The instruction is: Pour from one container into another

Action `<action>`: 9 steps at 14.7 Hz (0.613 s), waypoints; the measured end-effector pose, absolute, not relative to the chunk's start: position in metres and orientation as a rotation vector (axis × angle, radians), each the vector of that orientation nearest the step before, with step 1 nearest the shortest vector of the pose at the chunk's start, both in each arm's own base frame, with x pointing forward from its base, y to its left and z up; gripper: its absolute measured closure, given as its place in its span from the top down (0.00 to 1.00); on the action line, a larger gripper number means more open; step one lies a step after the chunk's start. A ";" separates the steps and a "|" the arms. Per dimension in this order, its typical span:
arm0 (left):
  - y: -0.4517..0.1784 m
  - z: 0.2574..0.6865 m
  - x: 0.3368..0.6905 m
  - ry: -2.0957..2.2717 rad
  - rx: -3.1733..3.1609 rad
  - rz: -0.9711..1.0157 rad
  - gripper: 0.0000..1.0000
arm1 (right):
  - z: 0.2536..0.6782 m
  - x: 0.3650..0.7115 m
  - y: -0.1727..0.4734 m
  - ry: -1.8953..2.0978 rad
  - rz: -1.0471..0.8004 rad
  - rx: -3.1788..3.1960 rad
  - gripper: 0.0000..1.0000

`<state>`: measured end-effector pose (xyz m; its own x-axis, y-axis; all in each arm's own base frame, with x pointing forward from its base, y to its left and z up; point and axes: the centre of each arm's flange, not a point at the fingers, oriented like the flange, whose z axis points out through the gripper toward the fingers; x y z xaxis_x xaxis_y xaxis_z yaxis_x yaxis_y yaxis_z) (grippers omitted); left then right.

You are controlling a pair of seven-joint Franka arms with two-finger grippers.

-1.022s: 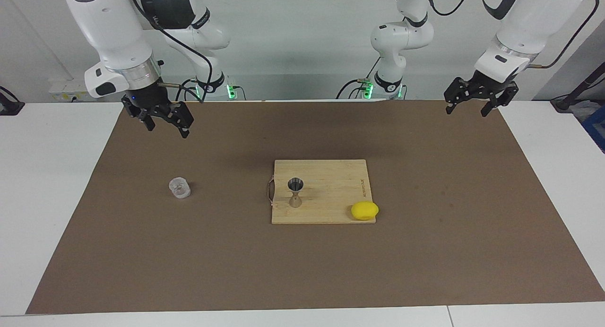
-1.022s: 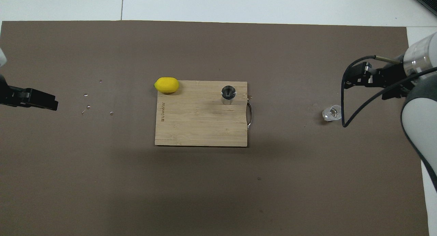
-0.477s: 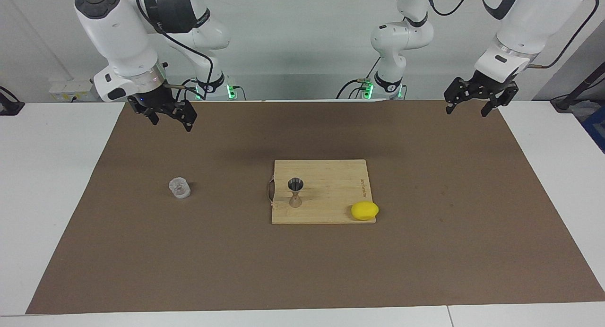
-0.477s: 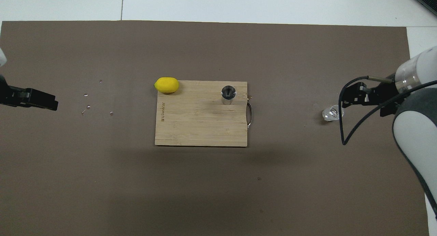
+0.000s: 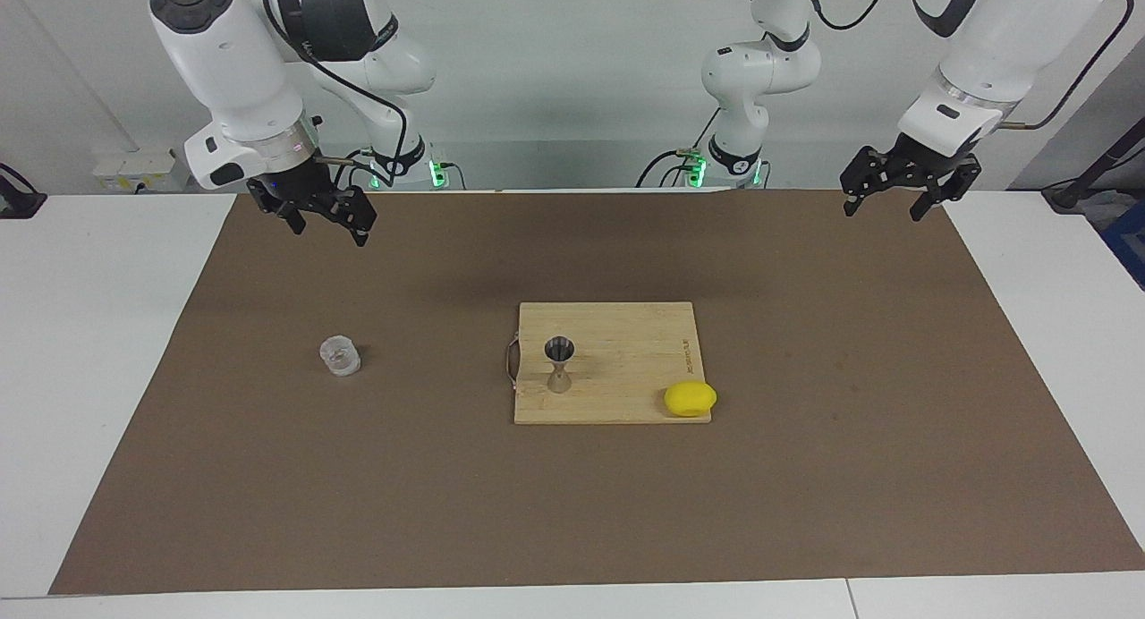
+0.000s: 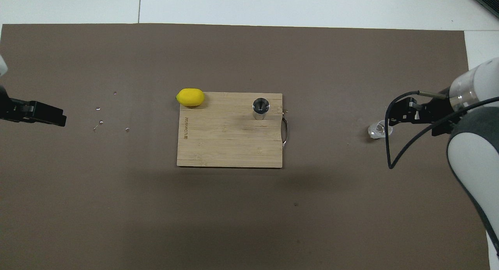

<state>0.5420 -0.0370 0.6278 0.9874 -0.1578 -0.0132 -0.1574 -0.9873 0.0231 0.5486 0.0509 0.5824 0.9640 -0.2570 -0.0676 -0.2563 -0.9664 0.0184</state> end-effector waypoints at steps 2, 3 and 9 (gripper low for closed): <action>-0.037 0.628 0.542 -0.247 3.110 -0.023 1.00 | 0.585 0.548 0.051 -0.406 -0.102 3.105 1.00; -0.037 0.628 0.542 -0.247 3.110 -0.023 1.00 | 0.586 0.547 0.051 -0.406 -0.098 3.105 1.00; -0.037 0.628 0.542 -0.247 3.110 -0.023 1.00 | 0.589 0.546 0.049 -0.322 -0.090 3.117 1.00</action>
<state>0.5420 -0.0370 0.6278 0.9874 -0.1578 -0.0132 -0.1575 -0.9873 0.0231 0.5458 0.0488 0.5891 0.9773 -0.2045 -0.0561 -0.2041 -0.9789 0.0122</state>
